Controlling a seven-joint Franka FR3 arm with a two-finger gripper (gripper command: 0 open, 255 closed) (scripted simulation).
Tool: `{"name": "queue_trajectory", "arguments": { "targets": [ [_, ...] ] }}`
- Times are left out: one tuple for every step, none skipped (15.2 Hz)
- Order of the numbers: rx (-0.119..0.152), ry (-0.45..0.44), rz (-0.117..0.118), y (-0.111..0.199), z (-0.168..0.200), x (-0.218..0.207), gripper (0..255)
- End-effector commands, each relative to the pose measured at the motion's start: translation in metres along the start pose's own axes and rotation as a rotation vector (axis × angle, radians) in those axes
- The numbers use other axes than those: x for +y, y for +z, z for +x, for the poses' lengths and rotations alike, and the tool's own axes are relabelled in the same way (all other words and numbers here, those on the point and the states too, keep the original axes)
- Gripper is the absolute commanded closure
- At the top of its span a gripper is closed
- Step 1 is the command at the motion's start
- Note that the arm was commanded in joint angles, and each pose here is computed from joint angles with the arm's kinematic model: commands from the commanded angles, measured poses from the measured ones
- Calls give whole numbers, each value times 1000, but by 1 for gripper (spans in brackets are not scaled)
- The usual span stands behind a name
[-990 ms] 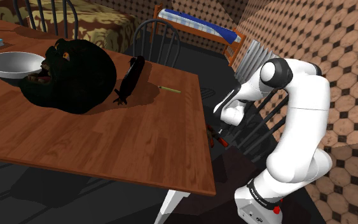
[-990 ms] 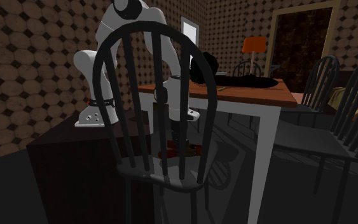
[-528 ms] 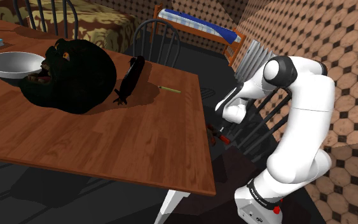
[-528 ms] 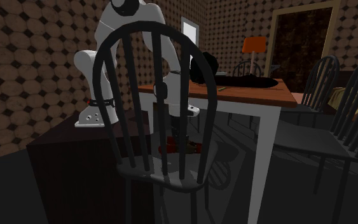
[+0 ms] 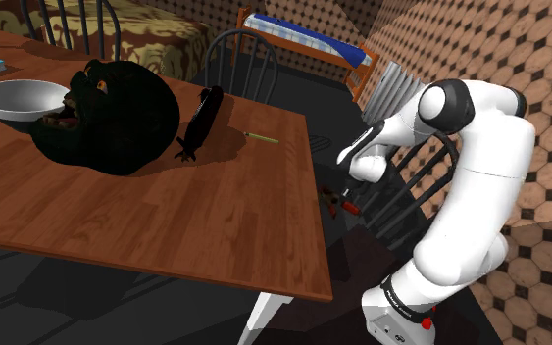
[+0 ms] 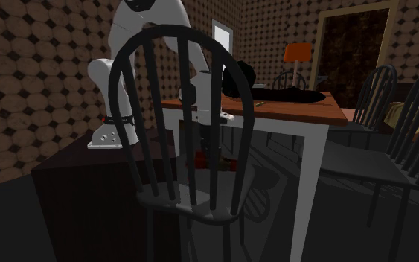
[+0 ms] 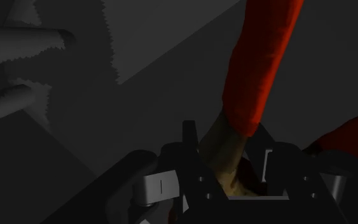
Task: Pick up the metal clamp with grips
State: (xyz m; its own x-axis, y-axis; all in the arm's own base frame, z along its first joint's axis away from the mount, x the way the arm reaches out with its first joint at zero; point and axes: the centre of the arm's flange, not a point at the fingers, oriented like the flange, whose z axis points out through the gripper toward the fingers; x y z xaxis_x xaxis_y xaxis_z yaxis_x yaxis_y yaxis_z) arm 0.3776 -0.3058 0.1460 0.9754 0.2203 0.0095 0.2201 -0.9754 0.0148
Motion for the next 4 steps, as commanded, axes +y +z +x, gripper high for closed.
{"name": "queue_trajectory", "arguments": {
  "targets": [
    [0, 0, 0, -12, 0, 0, 255],
    [0, 0, 0, -17, 0, 0, 255],
    [0, 0, 0, -18, 0, 0, 255],
    [0, 0, 0, -18, 0, 0, 255]
  ]
}}
